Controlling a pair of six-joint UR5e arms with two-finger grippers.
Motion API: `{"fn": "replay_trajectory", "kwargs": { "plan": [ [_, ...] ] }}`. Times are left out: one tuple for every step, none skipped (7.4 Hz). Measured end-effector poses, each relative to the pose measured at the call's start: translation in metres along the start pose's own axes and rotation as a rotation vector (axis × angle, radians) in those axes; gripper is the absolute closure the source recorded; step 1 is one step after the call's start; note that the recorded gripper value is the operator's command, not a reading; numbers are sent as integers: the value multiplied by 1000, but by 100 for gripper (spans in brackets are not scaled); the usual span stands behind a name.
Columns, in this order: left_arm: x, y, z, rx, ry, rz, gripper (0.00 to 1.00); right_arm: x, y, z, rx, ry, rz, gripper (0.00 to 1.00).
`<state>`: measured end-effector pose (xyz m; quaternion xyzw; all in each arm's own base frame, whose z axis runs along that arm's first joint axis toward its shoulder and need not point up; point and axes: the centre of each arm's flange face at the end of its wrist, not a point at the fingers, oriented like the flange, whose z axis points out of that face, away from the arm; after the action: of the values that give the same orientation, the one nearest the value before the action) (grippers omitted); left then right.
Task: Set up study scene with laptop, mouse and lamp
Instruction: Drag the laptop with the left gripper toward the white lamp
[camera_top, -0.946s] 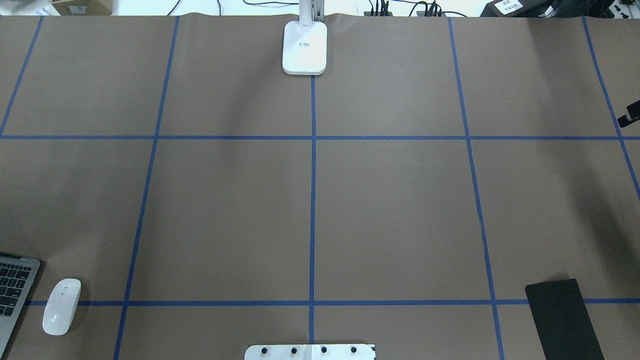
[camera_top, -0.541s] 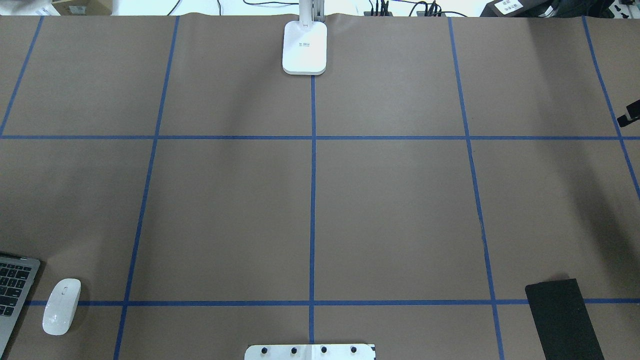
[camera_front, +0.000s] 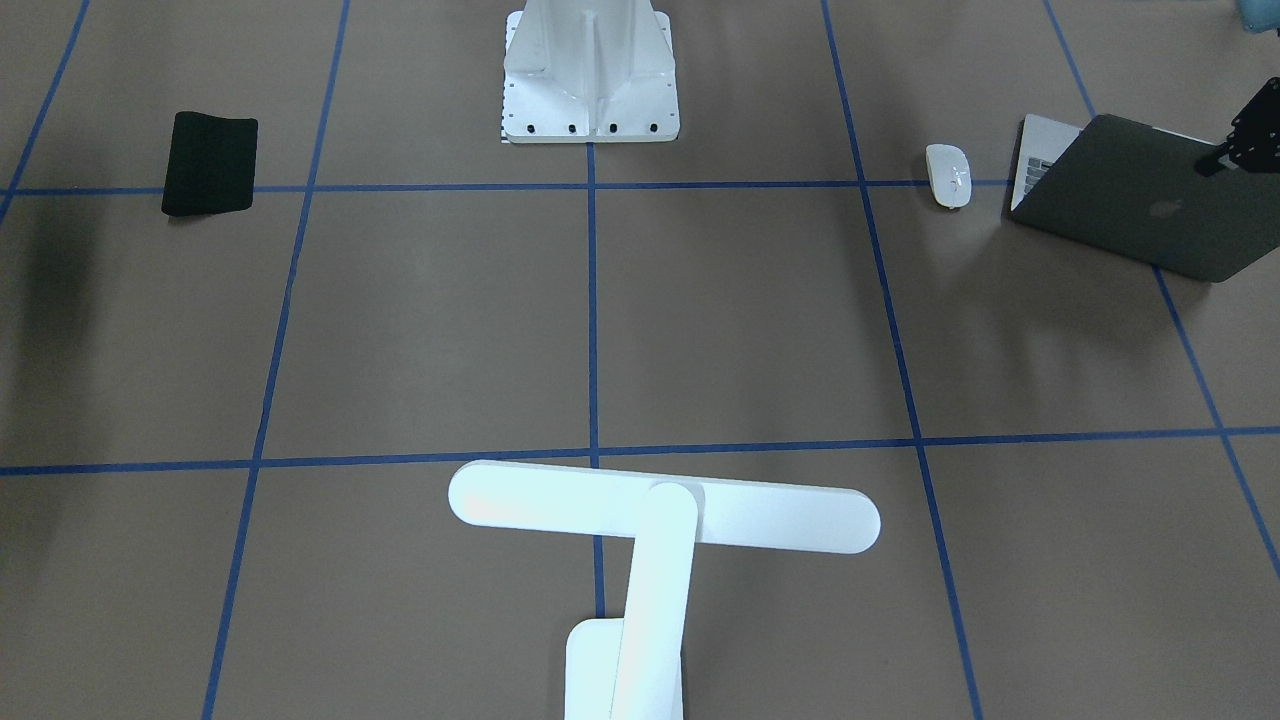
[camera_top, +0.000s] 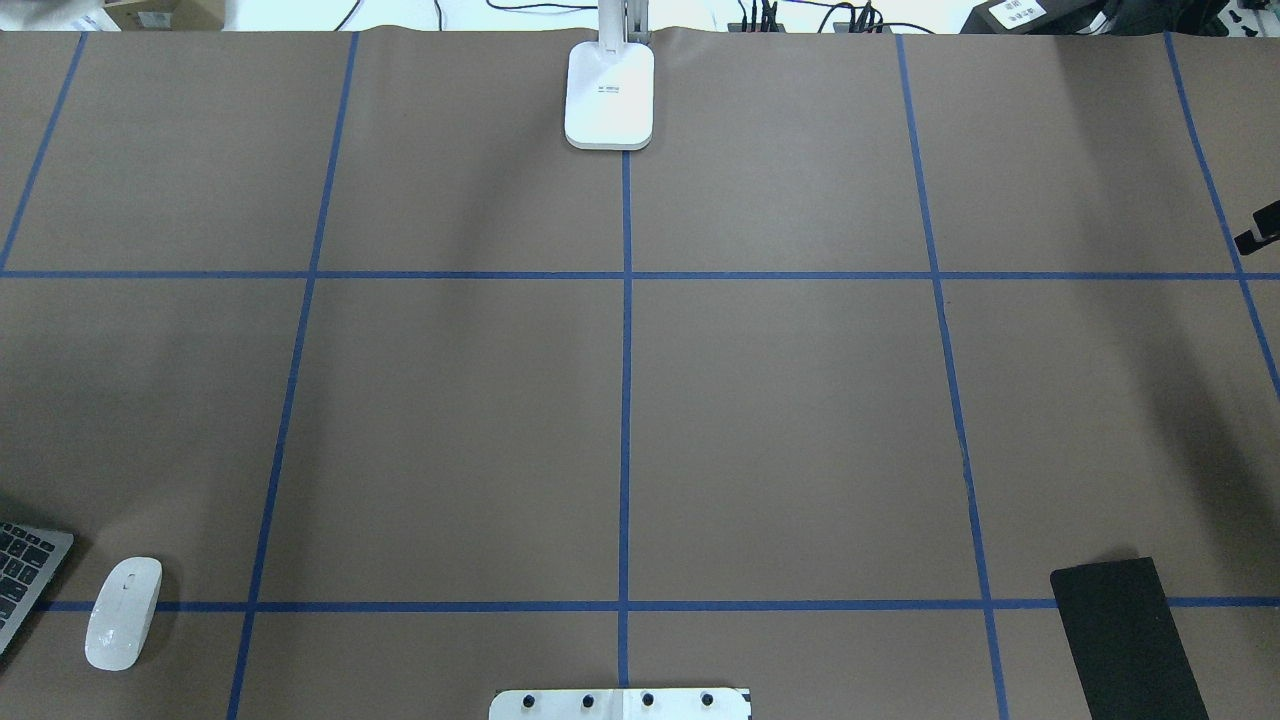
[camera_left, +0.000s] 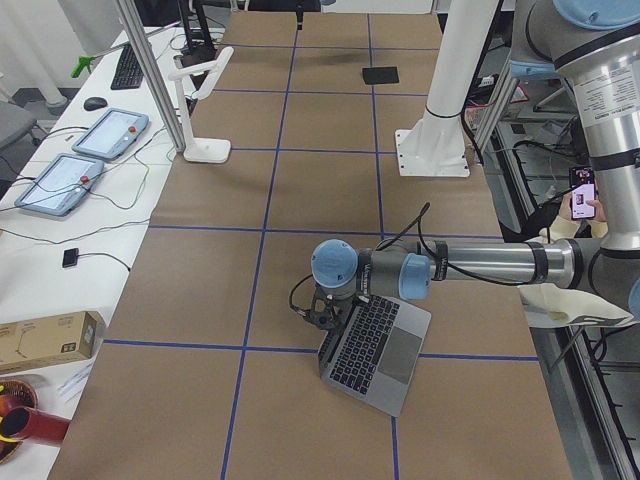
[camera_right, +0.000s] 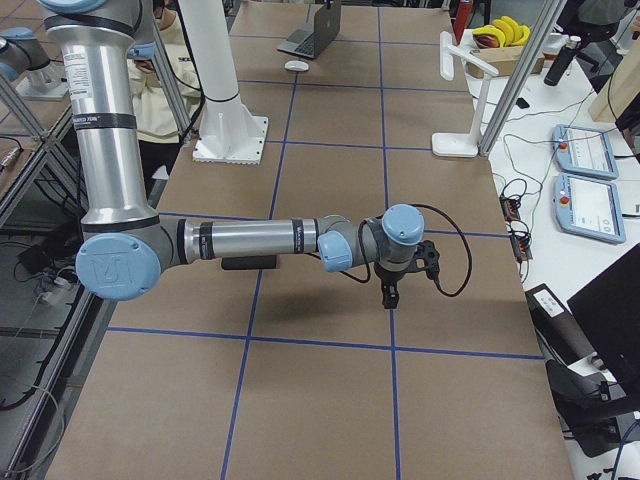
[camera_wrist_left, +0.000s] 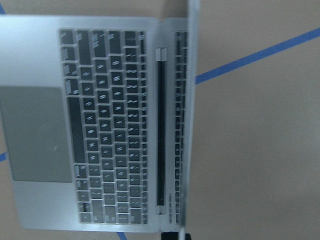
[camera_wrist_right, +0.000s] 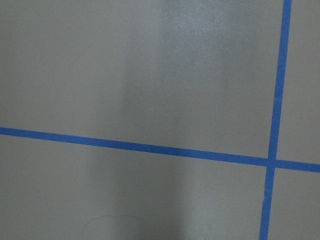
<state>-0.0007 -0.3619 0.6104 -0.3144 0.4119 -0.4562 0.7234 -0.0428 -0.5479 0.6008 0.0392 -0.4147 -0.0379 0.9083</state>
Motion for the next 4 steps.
{"fn": "replay_trajectory", "kwargs": {
  "plan": [
    [14, 8, -5, -21, 16, 15, 100, 1, 0, 1, -3, 0, 3, 0],
    [33, 15, -11, -33, 29, 29, 100, 1, -1, 2, -6, 1, 7, 0],
    [57, 23, -19, -37, 37, 41, 100, 1, -1, 3, -9, 1, 11, 0],
    [87, 33, -28, -36, 44, 52, 100, -1, -1, 5, -13, 3, 12, 0]
  ]
}}
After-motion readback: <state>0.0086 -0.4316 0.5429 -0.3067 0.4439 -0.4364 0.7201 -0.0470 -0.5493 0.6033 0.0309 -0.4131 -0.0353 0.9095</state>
